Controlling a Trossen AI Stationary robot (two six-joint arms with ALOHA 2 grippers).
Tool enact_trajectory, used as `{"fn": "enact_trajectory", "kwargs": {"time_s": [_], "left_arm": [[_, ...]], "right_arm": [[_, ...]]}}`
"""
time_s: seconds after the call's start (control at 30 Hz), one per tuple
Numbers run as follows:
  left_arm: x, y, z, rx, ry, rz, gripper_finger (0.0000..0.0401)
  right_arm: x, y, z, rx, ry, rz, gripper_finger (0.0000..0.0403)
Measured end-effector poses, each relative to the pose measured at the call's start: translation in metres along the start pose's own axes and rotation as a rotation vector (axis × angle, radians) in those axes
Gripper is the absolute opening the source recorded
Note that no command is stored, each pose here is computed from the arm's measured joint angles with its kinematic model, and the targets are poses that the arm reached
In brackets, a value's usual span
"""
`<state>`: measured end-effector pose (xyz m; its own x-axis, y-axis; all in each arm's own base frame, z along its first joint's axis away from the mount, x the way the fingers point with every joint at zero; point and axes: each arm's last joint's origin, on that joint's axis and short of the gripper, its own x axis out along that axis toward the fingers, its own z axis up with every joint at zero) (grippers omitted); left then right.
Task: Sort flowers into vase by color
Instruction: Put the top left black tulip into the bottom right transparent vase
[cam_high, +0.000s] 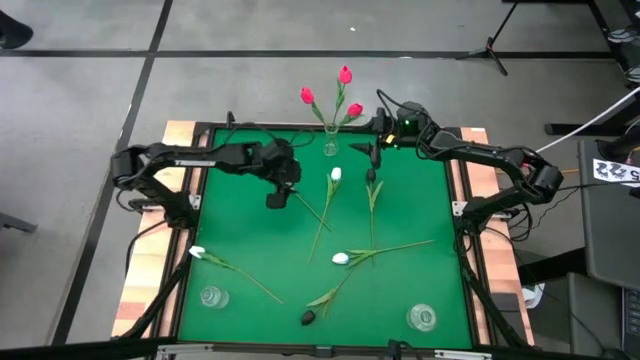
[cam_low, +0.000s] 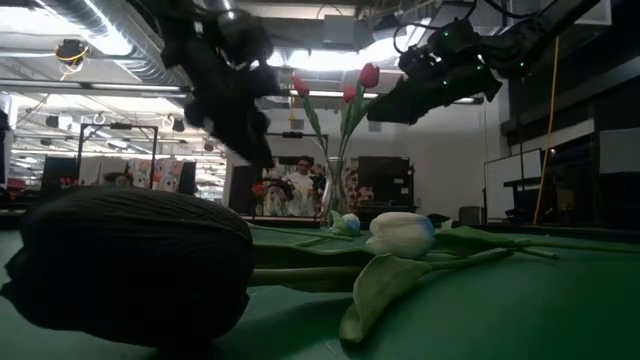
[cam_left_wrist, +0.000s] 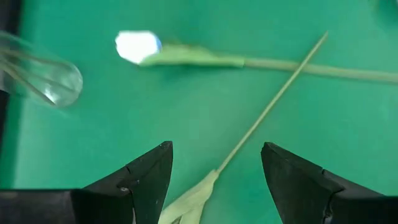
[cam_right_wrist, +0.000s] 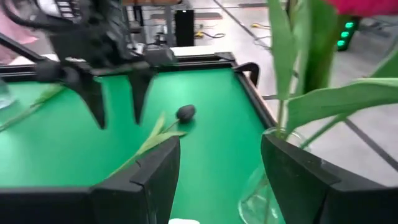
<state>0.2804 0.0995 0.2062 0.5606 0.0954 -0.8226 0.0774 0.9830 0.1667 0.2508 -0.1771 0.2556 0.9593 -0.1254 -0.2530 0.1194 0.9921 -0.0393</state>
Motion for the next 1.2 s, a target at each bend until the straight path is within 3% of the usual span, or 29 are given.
{"fn": "enact_trajectory", "kwargs": {"time_s": [0.37, 0.53, 0.67, 0.97, 1.2], "left_arm": [[0.049, 0.002, -0.021, 0.147, 0.166, -0.081, 0.0244], [0.065, 0.002, -0.029, 0.162, 0.251, -0.062, 0.0234], [0.066, 0.001, -0.031, 0.154, 0.278, -0.076, 0.0185], [0.065, 0.0, -0.033, 0.108, 0.3, -0.066, 0.0018], [0.063, -0.007, -0.03, 0.125, 0.331, -0.01, 0.0018]], "right_arm": [[0.0, 0.003, -0.003, 0.048, 0.019, 0.089, 0.0225], [0.0, 0.004, -0.004, 0.08, 0.023, 0.115, 0.0225], [-0.003, 0.005, -0.001, 0.081, 0.013, 0.114, 0.0225], [-0.019, 0.012, 0.012, 0.075, 0.001, 0.111, 0.0225], [-0.036, 0.021, 0.013, 0.115, 0.081, 0.115, 0.0225]]}}
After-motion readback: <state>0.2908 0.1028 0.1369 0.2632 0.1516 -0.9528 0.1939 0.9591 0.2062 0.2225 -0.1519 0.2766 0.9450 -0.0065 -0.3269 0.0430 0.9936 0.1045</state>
